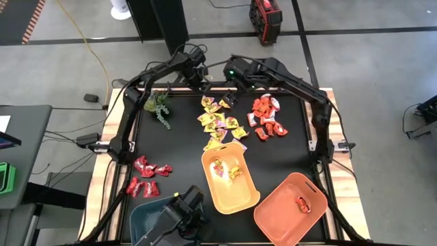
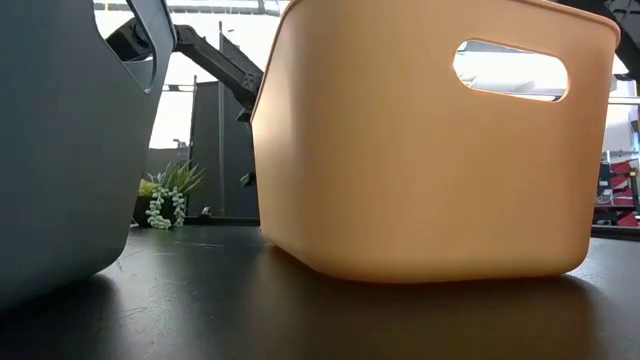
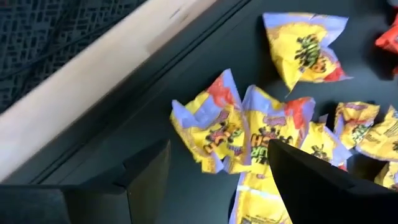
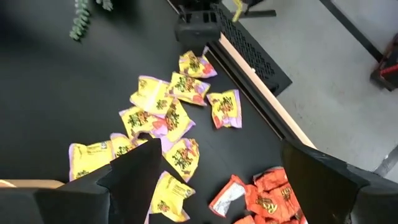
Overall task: Sort candy
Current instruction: Put the yellow candy into the yellow bin
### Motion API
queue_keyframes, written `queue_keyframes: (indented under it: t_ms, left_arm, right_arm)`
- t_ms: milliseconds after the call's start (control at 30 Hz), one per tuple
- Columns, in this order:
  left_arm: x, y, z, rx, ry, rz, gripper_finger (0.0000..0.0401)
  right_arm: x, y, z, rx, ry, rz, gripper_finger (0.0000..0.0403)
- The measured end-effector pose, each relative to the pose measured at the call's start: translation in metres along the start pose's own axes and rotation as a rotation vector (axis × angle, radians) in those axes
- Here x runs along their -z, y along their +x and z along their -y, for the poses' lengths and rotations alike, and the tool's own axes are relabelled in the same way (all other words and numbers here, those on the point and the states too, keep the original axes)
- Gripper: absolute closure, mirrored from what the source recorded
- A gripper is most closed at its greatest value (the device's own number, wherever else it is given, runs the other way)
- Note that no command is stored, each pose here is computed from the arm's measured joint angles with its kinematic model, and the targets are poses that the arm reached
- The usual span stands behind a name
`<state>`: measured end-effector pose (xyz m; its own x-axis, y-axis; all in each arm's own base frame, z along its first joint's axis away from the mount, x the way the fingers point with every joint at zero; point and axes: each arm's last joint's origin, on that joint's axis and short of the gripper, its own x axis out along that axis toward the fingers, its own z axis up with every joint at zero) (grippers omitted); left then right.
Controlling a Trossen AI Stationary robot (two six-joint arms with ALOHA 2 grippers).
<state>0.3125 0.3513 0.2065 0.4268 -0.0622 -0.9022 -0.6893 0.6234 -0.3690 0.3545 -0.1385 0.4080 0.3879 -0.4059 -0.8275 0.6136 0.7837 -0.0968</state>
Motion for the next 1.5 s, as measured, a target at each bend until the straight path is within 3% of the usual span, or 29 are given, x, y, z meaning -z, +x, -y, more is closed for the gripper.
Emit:
queue_keyframes:
  t_ms: [567,1100,1267,1500]
  left_arm:
    - [0.011,0.015,0.005,0.018,0.025,-0.074,0.0136]
    - [0.014,0.036,-0.002,0.077,0.051,-0.031,0.0138]
    - [0.012,0.036,-0.002,0.084,0.063,-0.004,0.0169]
    - [0.011,0.036,-0.002,0.081,0.068,0.008,0.0252]
  right_arm:
    - [-0.002,-0.011,0.000,-0.012,-0.047,0.060,0.0058]
    - [-0.004,-0.011,0.000,-0.015,-0.046,0.079,0.0058]
    - [-0.004,-0.011,0.000,-0.015,-0.046,0.080,0.0058]
    - [-0.004,-0.011,0.000,-0.016,-0.039,0.080,0.0058]
